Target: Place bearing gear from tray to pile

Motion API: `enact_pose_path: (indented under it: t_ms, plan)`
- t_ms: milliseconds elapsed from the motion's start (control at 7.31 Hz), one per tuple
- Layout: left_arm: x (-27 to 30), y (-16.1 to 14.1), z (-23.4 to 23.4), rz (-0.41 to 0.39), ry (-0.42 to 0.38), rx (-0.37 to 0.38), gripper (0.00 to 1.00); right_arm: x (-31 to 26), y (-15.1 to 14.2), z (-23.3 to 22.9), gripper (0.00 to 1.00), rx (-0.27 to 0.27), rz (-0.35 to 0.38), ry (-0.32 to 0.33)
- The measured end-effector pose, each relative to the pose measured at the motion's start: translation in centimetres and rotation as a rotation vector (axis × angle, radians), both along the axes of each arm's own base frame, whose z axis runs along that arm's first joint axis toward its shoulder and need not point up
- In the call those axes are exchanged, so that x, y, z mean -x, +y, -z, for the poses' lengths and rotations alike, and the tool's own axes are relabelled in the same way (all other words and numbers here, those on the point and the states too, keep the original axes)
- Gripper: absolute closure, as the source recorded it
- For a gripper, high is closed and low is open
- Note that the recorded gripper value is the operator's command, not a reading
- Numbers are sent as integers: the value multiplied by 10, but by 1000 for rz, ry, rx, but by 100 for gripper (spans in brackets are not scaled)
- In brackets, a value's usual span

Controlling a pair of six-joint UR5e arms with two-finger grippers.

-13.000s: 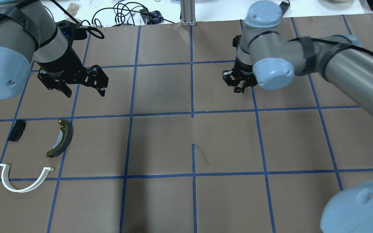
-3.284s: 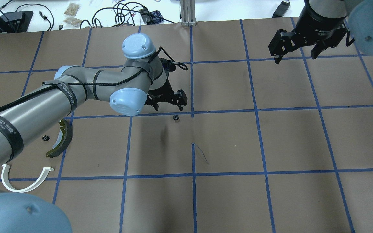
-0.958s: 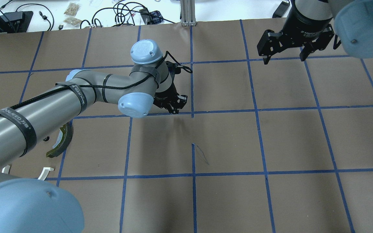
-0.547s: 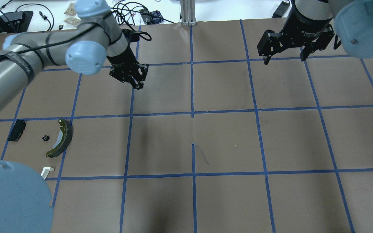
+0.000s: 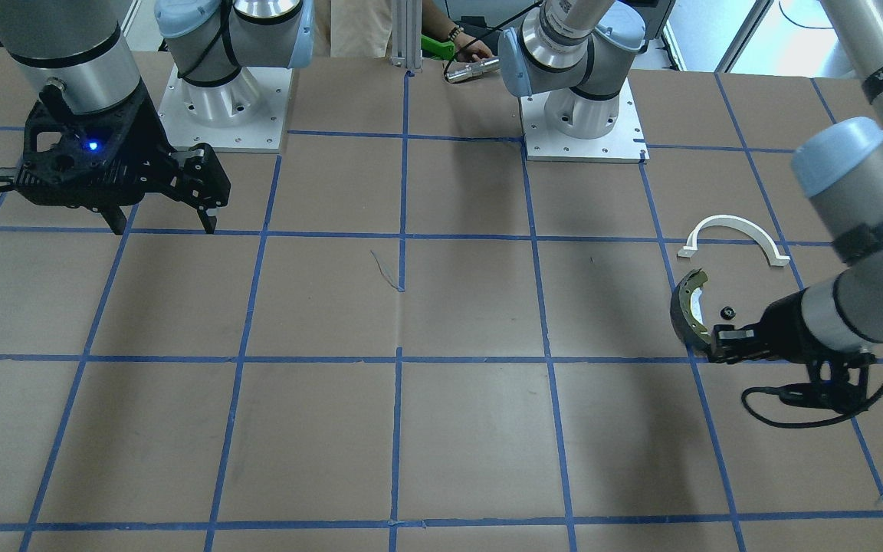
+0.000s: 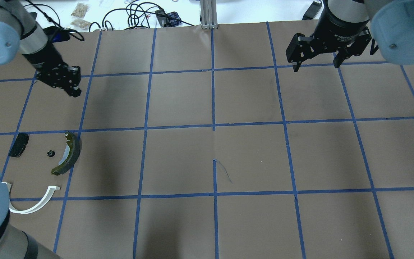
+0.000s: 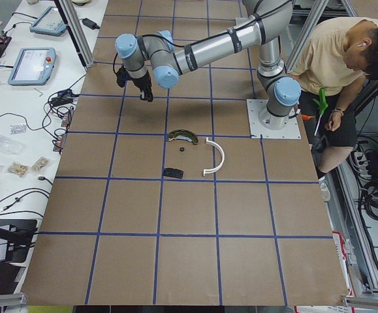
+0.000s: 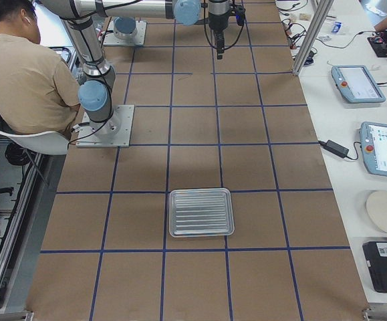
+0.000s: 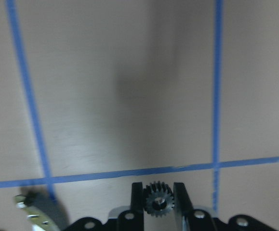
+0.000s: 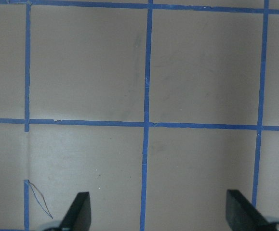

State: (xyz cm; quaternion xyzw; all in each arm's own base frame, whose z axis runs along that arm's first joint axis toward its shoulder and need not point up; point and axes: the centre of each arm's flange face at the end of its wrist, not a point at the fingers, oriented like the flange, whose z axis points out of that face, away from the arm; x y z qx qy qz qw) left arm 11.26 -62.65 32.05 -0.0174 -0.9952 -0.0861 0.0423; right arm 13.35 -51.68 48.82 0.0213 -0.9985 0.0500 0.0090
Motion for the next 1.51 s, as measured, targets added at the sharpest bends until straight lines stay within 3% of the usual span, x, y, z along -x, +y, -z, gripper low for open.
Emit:
enact_pose_path:
  t_ms: [137,411,1095,1505]
  plan:
    - [-57,16,6,-30,-23,-35,100,0,0,0,0,1,1,-2]
    - [-113,45,33,-44,-5,-86,100,0,0,0,0,0,3,-4]
    - [-120,90,98,-57,36,-126,100,-1,0,0,0,0,3,-9]
    - [-133,100,118,-81,43,-132,100,-1,-1,1,0,1,4,-9]
